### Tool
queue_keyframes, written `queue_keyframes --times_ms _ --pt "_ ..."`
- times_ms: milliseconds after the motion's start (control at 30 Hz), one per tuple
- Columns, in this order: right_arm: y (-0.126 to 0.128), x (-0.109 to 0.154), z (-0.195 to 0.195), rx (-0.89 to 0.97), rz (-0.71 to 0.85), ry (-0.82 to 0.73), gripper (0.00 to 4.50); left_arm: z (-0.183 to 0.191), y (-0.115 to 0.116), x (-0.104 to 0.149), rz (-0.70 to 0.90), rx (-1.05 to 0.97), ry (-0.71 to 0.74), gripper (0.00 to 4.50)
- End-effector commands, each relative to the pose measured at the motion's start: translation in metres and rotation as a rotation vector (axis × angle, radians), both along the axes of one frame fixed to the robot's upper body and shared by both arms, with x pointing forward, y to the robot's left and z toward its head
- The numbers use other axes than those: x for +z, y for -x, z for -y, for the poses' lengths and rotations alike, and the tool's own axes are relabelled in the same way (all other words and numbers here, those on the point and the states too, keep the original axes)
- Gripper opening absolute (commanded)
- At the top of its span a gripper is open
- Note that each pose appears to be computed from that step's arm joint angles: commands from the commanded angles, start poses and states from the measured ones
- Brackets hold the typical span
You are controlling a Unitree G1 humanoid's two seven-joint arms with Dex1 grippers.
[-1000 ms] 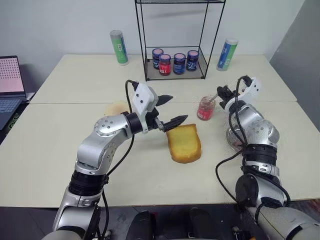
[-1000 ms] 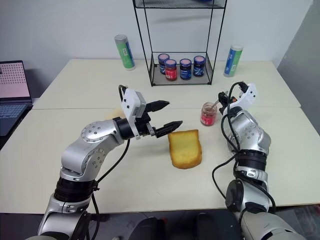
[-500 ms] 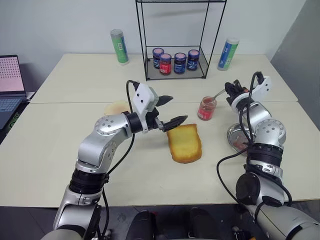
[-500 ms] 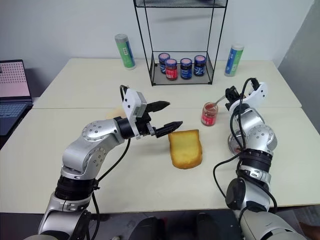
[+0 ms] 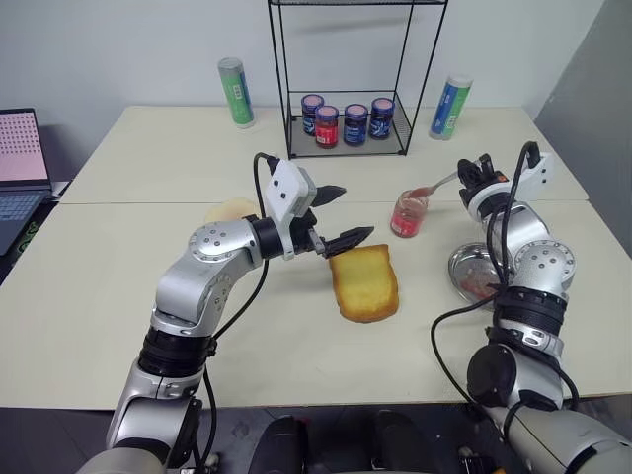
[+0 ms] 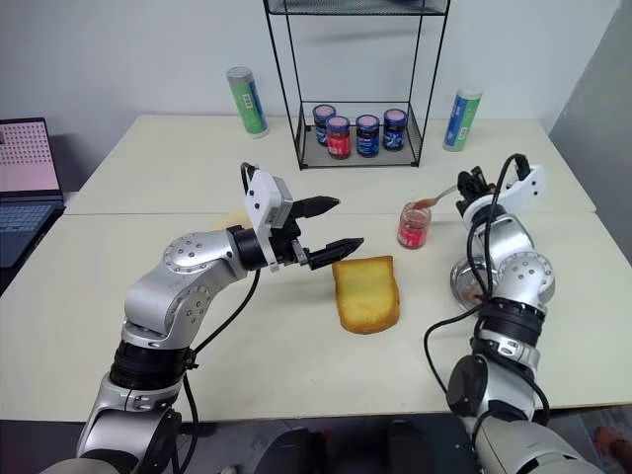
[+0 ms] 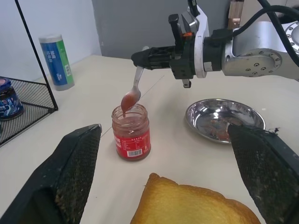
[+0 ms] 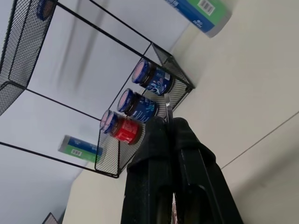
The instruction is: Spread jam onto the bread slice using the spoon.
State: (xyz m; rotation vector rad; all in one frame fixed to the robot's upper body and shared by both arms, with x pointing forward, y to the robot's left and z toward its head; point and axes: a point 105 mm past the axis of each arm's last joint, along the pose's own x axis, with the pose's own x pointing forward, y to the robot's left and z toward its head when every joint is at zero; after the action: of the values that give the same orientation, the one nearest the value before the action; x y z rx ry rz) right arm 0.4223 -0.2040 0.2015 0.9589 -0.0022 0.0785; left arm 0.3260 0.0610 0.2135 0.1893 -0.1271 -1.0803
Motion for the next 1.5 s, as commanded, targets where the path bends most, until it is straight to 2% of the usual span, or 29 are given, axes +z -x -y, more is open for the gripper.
queue_keyframes --times_ms 33,667,833,1000,1100,1233,1333,1400,1500 --pt "0.005 0.026 0.008 -0.025 0.097 -0.014 0.02 0.0 0.001 0.013 0.052 -0.012 -0.002 4.5" --pt "0.012 0.031 0.004 -0.004 0.127 -0.193 0.02 -0.005 0.002 0.02 0.049 -0.026 0.007 4.5" --pt "0.019 0.046 -0.003 0.051 0.183 -0.287 0.02 -0.011 0.007 0.028 0.043 -0.058 0.026 4.5" --pt "0.032 0.066 -0.018 0.155 0.247 -0.29 0.02 -0.021 0.012 0.037 0.059 -0.089 0.022 4.5" --pt "0.049 0.077 -0.036 0.257 0.276 -0.238 0.02 -0.029 0.026 0.04 0.036 -0.128 0.013 4.5" --pt "0.075 0.077 -0.058 0.389 0.282 -0.154 0.02 -0.043 0.048 0.027 -0.035 -0.172 -0.057 4.5" --pt "0.091 0.063 -0.075 0.472 0.245 -0.074 0.02 -0.052 0.059 0.013 -0.083 -0.17 -0.093 4.5" --pt "0.1 0.045 -0.086 0.519 0.198 0.031 0.02 -0.056 0.063 0.004 -0.11 -0.153 -0.108 4.5" --pt "0.107 0.03 -0.094 0.542 0.165 0.073 0.02 -0.057 0.07 -0.018 -0.14 -0.12 -0.132 4.5"
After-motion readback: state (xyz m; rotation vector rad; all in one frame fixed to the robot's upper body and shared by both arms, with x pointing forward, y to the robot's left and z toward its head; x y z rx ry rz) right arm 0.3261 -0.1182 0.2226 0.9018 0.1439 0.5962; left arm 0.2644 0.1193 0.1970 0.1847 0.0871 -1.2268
